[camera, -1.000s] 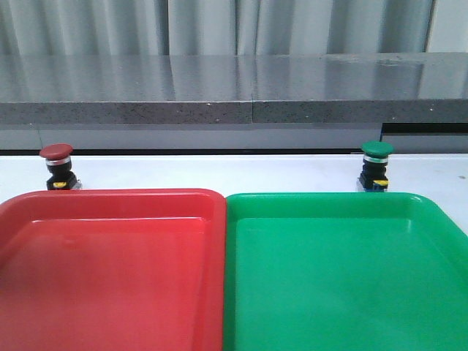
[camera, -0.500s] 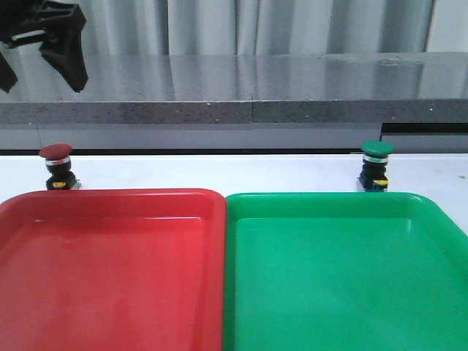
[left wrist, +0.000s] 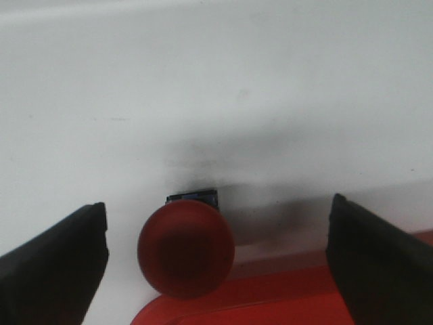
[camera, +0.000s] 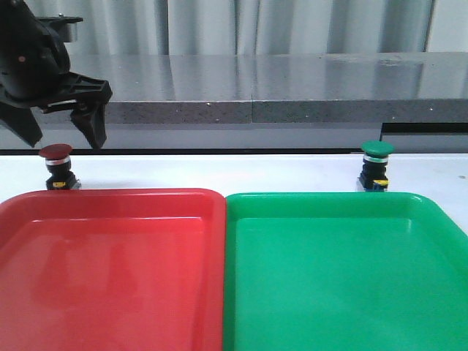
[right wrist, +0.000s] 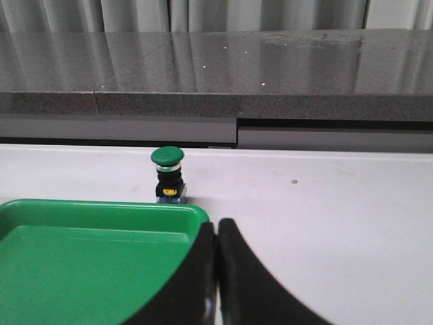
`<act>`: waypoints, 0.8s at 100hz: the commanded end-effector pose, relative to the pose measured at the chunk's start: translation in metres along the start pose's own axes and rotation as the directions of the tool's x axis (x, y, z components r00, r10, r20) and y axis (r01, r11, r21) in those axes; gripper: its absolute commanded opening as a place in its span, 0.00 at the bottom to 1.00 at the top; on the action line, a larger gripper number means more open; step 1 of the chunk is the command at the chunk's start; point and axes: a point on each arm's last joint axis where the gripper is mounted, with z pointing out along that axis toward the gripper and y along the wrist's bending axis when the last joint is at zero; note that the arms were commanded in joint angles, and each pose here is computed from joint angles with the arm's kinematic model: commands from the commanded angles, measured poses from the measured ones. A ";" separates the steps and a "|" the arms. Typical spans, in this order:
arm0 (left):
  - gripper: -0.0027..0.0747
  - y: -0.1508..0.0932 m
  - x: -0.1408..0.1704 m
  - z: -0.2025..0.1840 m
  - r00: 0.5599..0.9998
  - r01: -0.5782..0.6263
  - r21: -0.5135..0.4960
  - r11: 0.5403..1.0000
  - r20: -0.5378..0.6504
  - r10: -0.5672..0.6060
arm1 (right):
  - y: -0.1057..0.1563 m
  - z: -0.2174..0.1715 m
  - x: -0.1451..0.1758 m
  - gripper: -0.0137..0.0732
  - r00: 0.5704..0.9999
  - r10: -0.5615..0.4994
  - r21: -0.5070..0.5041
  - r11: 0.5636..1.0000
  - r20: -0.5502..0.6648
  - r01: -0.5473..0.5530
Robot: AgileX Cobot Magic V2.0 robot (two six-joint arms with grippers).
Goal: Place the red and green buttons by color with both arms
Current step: 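Lower the open left gripper over the red-capped button, then close the left gripper on the red button and lift it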
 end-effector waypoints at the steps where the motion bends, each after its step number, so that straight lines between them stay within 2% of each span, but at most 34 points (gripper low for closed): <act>1: 0.83 -0.002 -0.015 -0.020 0.994 0.010 0.009 1.000 0.107 -0.011 | 0.000 -0.003 -0.013 0.03 0.993 -0.006 0.003 1.000 0.117 0.006; 20: 0.83 -0.002 -0.014 -0.012 0.996 0.007 0.006 1.000 0.093 -0.007 | 0.000 -0.003 -0.013 0.03 0.993 -0.006 0.003 1.000 0.117 0.006; 28: 0.79 -0.002 -0.014 -0.012 0.995 0.007 0.006 1.000 0.096 -0.007 | 0.000 -0.003 -0.013 0.03 0.993 -0.006 0.003 1.000 0.117 0.006; 66: 0.41 -0.002 -0.014 -0.012 0.995 0.007 0.006 1.000 0.096 -0.007 | 0.000 -0.003 -0.013 0.03 0.993 -0.006 0.003 1.000 0.117 0.006; 80: 0.33 -0.002 -0.014 -0.012 0.995 0.007 0.006 1.000 0.096 -0.007 | 0.000 -0.003 -0.013 0.03 0.993 -0.006 0.003 1.000 0.117 0.006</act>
